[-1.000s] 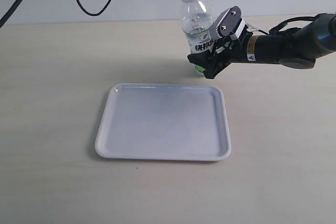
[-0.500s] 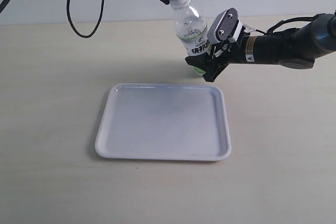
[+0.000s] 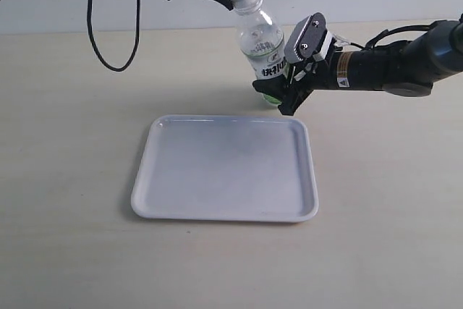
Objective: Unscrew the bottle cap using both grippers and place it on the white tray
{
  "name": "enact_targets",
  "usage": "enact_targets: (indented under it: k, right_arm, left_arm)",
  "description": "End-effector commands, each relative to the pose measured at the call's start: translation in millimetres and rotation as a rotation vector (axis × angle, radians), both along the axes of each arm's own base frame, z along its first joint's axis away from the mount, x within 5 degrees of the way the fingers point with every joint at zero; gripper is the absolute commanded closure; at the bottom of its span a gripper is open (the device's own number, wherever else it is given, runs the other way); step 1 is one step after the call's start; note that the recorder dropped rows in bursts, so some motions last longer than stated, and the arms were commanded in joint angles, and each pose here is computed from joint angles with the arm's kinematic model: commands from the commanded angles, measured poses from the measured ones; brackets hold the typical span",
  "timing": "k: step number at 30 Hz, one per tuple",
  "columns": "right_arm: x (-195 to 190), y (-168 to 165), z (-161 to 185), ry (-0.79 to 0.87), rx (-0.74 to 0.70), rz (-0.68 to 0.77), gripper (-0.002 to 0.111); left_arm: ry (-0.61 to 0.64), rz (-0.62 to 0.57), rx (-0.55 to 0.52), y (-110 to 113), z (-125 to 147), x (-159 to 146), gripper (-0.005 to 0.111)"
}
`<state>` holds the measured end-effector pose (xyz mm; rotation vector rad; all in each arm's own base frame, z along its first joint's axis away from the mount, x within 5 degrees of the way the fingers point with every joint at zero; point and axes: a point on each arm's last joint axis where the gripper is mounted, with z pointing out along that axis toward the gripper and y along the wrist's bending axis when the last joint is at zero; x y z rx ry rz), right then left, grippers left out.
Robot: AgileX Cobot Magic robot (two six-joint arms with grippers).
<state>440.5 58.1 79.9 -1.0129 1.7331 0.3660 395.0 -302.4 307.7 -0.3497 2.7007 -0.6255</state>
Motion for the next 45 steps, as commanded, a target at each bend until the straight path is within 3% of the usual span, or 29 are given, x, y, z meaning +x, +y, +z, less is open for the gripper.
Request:
enact_targets:
  k: [1, 6, 12, 18, 25, 31, 37, 41, 45]
  right_arm:
    - [2, -4, 2, 0.021, 0.064, -0.064, 0.108]
    - [3, -4, 2, 0.028, 0.07, -0.068, 0.108]
    - [3, -4, 2, 0.029, 0.071, -0.069, 0.108]
    - [3, -4, 3, 0.049, 0.1, -0.093, 0.108]
    - [4, -5, 4, 0.061, 0.129, -0.121, 0.108]
    - [6, -6, 5, 0.066, 0.158, -0.154, 0.108]
    - [7, -7, 5, 0.064, 0.161, -0.159, 0.108]
    - [7, -7, 5, 0.066, 0.164, -0.163, 0.108]
    - [8, -7, 6, 0.081, 0.194, -0.188, 0.108]
  left_arm:
    - [0.083, 0.034, -0.043, -1, 2, -7, 0.107]
    - [0.075, 0.046, -0.101, -5, 4, -6, 0.107]
    - [0.044, 0.02, -0.079, -3, 6, -5, 0.107]
    - [-0.161, -0.235, -0.002, 0, 27, -8, 0.107]
    - [-0.334, -0.696, 0.236, -5, 43, -34, 0.107]
    - [-0.41, -0.873, 0.35, -8, 43, -43, 0.107]
    - [-0.33, -0.938, 0.456, 4, 19, -49, 0.107]
    - [-0.202, -0.979, 0.503, 13, -22, -57, 0.107]
    - [-0.188, -1.019, 0.519, 19, -68, -64, 0.107]
